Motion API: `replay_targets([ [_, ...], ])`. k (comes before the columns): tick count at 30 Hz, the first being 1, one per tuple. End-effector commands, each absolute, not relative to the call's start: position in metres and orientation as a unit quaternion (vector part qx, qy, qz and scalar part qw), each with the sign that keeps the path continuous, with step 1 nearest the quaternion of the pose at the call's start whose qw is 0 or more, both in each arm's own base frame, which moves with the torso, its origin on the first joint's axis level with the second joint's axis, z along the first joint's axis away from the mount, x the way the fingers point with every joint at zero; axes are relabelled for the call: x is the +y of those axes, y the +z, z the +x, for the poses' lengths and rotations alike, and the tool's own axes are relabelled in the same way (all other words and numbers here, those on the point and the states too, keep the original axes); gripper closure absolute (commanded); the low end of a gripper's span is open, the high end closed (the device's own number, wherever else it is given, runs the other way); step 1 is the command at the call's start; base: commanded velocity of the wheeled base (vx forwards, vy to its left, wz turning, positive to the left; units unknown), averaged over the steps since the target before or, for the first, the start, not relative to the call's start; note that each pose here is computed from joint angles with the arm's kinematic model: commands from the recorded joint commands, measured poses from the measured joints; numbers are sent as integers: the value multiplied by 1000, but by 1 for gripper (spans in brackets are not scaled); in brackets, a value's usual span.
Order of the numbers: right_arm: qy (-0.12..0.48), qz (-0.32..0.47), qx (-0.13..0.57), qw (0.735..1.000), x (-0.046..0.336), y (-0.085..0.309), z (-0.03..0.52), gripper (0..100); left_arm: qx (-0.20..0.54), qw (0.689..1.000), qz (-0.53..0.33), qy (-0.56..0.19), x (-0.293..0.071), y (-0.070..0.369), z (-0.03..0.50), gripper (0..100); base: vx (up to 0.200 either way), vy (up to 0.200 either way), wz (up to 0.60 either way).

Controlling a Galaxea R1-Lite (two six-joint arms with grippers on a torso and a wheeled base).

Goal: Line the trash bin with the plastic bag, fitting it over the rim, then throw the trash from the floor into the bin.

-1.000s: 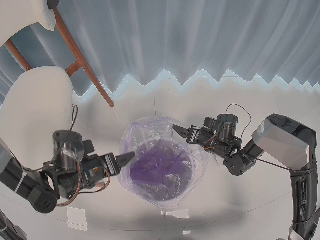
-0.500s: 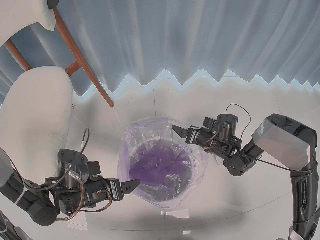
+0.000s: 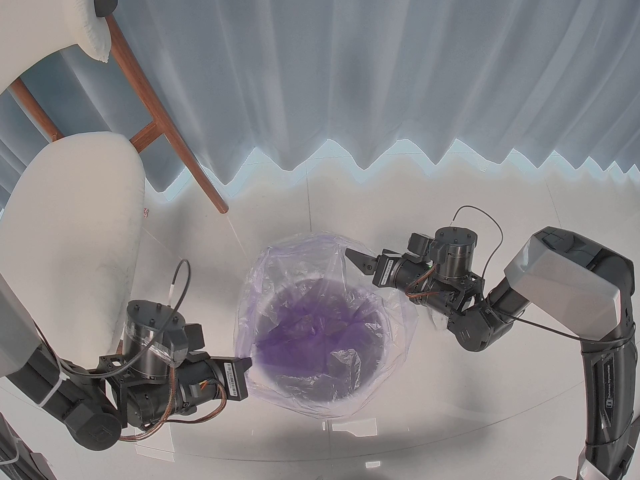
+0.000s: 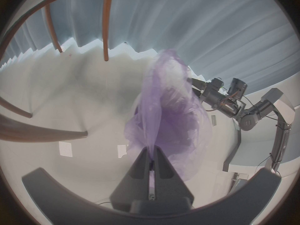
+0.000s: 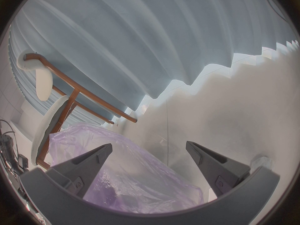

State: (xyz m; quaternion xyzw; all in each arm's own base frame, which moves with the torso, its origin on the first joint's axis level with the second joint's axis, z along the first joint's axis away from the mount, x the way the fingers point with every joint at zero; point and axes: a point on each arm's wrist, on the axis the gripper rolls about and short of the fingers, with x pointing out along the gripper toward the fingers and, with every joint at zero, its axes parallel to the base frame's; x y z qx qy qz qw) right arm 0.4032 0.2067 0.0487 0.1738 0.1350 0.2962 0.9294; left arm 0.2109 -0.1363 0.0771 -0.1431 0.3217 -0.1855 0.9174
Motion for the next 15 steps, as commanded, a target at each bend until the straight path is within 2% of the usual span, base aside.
replay_targets([
  [1,294,174,135,930,205,48,404,0,341,918,-136,-152,-121,66,203,100,0,0,0],
  [8,293,174,134,930,206,46,406,0,380,908,-118,-133,-120,44,204,100,0,0,0],
  [15,294,176,126,931,207,51,410,0,363,917,-126,-110,-121,21,225,100,0,0,0],
])
